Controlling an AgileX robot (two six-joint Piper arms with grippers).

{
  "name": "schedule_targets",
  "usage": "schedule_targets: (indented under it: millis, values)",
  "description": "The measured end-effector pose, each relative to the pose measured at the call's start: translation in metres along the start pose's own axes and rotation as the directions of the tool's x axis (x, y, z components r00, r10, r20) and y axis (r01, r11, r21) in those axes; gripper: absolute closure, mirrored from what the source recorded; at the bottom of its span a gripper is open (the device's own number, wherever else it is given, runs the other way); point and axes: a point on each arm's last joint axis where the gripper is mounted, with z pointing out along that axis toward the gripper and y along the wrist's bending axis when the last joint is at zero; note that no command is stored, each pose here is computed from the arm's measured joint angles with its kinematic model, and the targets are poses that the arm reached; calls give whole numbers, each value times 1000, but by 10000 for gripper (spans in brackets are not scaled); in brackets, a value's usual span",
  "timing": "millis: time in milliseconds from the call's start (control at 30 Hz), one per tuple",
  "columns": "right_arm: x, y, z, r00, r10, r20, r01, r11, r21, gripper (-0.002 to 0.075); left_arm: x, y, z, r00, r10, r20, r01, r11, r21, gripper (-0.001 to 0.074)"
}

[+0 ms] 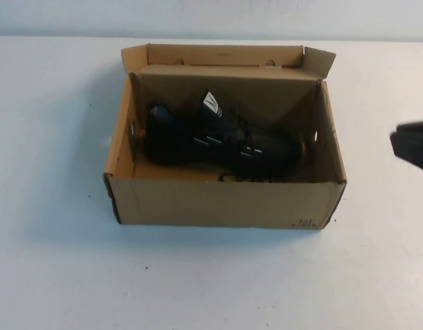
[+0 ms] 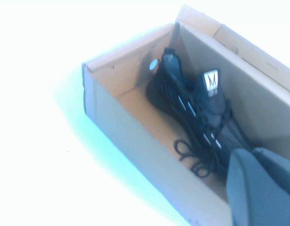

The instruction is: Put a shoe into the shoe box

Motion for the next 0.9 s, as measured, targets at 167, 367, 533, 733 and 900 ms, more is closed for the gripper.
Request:
schedule_targets:
  millis: [167, 367, 533, 733, 900]
  values:
    - [59, 13, -23, 995, -2, 96, -3, 999, 53, 742, 31, -5, 7, 990, -46, 130, 52, 998, -41, 736]
    - [113, 23, -30, 988, -3, 155, -10, 996, 84, 742, 42, -3, 24, 982, -60, 182, 73, 995, -66, 736]
    - [130, 27, -32, 986, -5, 167, -10, 996, 88, 742, 43, 0, 34, 973, -59, 224, 80, 993, -85, 736]
    - [128, 26, -34, 979, -8, 206, -14, 995, 103, 742, 42, 1, 36, 968, -58, 244, 82, 992, -91, 736]
    - [128, 26, -33, 977, -4, 215, -19, 994, 104, 742, 42, 1, 36, 968, -58, 244, 82, 992, -91, 736]
